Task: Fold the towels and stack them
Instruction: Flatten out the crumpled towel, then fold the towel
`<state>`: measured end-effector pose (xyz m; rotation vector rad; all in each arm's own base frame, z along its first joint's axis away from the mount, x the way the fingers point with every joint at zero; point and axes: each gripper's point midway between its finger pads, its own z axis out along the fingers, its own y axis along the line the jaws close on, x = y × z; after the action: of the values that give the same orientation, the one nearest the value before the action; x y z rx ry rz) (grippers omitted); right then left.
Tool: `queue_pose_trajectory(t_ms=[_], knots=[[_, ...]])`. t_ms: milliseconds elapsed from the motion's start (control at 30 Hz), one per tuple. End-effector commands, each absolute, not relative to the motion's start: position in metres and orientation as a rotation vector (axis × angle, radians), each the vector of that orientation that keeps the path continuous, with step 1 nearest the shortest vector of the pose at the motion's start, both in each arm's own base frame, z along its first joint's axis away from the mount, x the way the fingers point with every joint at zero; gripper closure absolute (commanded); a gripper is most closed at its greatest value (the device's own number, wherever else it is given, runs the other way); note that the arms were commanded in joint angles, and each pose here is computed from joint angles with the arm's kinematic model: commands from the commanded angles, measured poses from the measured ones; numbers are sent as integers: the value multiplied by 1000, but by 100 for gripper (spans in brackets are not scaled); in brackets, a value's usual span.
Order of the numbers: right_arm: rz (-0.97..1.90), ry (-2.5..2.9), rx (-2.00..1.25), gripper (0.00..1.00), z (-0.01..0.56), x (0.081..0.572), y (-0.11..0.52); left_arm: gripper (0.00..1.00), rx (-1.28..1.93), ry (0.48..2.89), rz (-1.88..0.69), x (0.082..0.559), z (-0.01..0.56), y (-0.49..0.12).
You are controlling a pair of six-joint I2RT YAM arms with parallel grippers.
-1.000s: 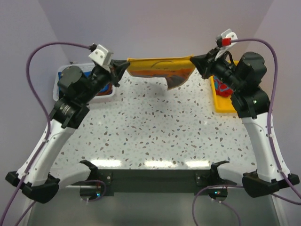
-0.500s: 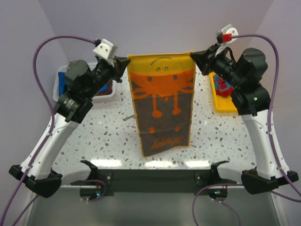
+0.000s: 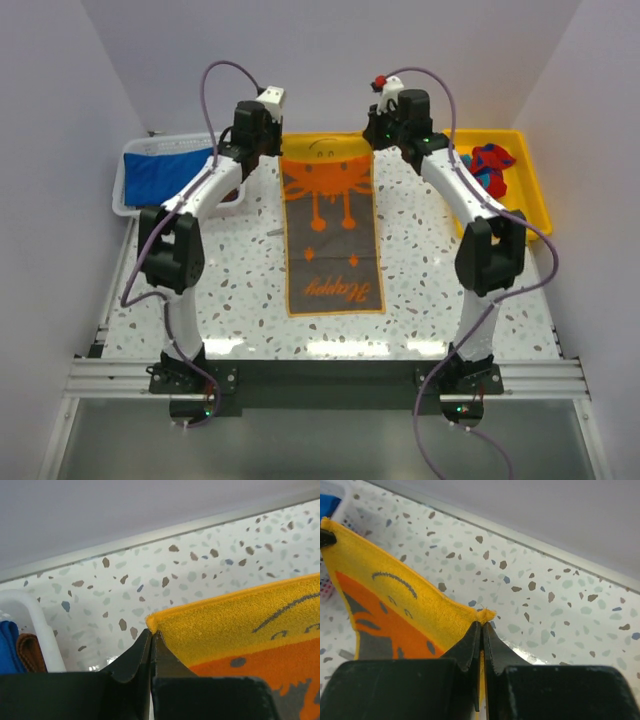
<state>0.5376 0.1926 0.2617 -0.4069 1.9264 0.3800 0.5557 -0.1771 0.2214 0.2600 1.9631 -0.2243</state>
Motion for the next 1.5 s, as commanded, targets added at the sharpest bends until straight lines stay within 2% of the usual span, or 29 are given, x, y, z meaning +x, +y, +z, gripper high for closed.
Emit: queue_pose_trajectory(t_ms=[0,133,267,567,1000,1467], knots=[[294,1821,-360,100,277,589,184,100,198,1860,-199,596,249,-156],[304,1835,-389,100,252,608,192,100,266,1875,-219,610,223,-166],[323,1868,-417,100,244,600,194,100,302,1897,-247,600,213,-169],[350,2068,-393,100,208,524,176,100,331,2005,-437,525,210,-180],[500,2327,-127,99,159,430,167,100,249,2271,-611,410,148,-183],[532,2390,-129,100,159,392,170,100,196,2322,-633,376,142,-183]])
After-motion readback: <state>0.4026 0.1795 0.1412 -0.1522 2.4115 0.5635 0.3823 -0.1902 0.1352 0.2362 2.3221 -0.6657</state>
